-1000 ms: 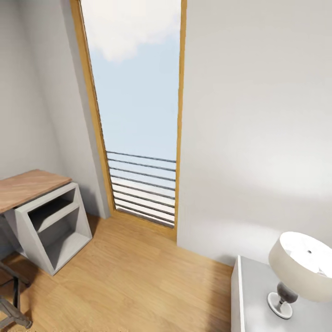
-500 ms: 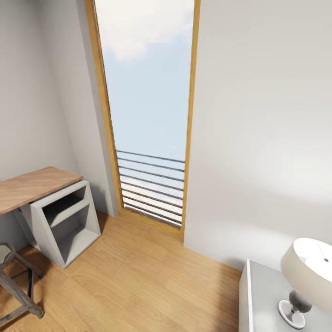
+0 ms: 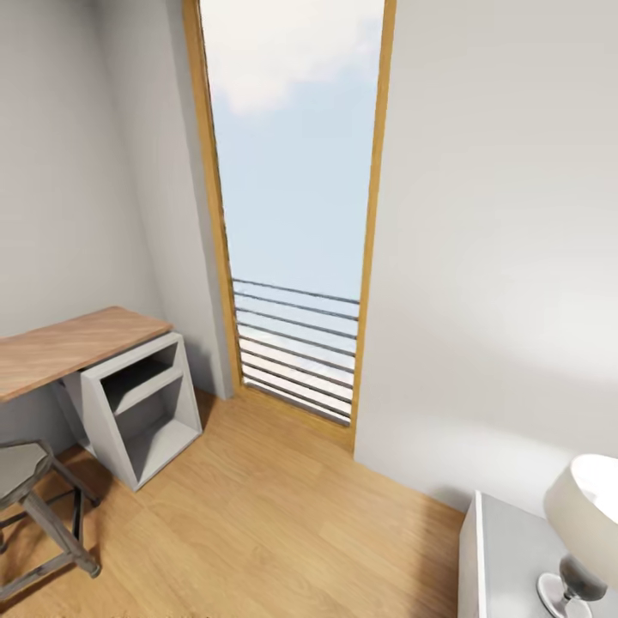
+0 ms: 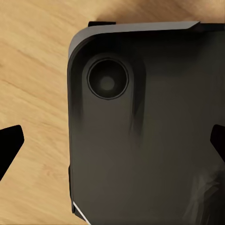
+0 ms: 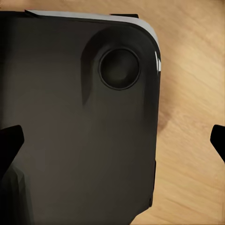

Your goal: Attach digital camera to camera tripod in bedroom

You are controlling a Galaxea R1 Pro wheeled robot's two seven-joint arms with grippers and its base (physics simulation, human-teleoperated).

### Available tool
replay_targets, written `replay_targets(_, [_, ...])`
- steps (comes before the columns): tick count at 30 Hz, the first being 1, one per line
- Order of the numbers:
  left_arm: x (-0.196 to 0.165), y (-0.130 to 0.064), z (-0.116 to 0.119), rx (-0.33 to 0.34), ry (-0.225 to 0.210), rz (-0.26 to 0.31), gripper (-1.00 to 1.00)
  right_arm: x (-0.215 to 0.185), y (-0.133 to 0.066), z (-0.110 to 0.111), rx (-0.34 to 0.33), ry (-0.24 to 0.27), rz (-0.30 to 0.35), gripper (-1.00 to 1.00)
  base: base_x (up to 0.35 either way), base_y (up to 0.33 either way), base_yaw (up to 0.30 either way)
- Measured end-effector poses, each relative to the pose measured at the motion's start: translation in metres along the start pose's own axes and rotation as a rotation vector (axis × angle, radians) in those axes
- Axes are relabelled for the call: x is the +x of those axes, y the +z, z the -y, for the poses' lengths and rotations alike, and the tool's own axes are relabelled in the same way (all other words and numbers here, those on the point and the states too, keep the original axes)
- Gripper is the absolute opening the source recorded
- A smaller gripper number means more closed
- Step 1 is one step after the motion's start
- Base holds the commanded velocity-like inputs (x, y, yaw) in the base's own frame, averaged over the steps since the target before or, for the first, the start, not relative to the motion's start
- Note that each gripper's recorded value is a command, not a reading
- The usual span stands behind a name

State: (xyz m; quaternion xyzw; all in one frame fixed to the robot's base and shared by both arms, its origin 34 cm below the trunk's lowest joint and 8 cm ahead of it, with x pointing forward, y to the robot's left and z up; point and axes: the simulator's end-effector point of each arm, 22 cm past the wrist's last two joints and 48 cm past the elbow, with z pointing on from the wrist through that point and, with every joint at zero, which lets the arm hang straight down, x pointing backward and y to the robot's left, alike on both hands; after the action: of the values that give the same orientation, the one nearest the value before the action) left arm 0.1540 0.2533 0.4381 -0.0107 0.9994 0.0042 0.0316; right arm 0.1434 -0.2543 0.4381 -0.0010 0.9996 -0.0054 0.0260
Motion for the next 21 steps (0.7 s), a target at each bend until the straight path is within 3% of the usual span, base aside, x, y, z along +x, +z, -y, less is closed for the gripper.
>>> replay_targets(10, [0.0011, 0.0000, -0.0002, -0.001, 0.000, -0.005, 1.00, 0.0002, 0.0000, 0.0001, 0.000, 0.000, -0.001, 1.00, 0.030, -0.031, 0.021])
replay_targets(21, [0.0014, 0.0000, -0.0001, -0.001, 0.000, -0.006, 1.00, 0.0001, 0.0000, 0.0001, 0.000, 0.000, 0.000, 1.00, 0.081, -0.189, 0.002])
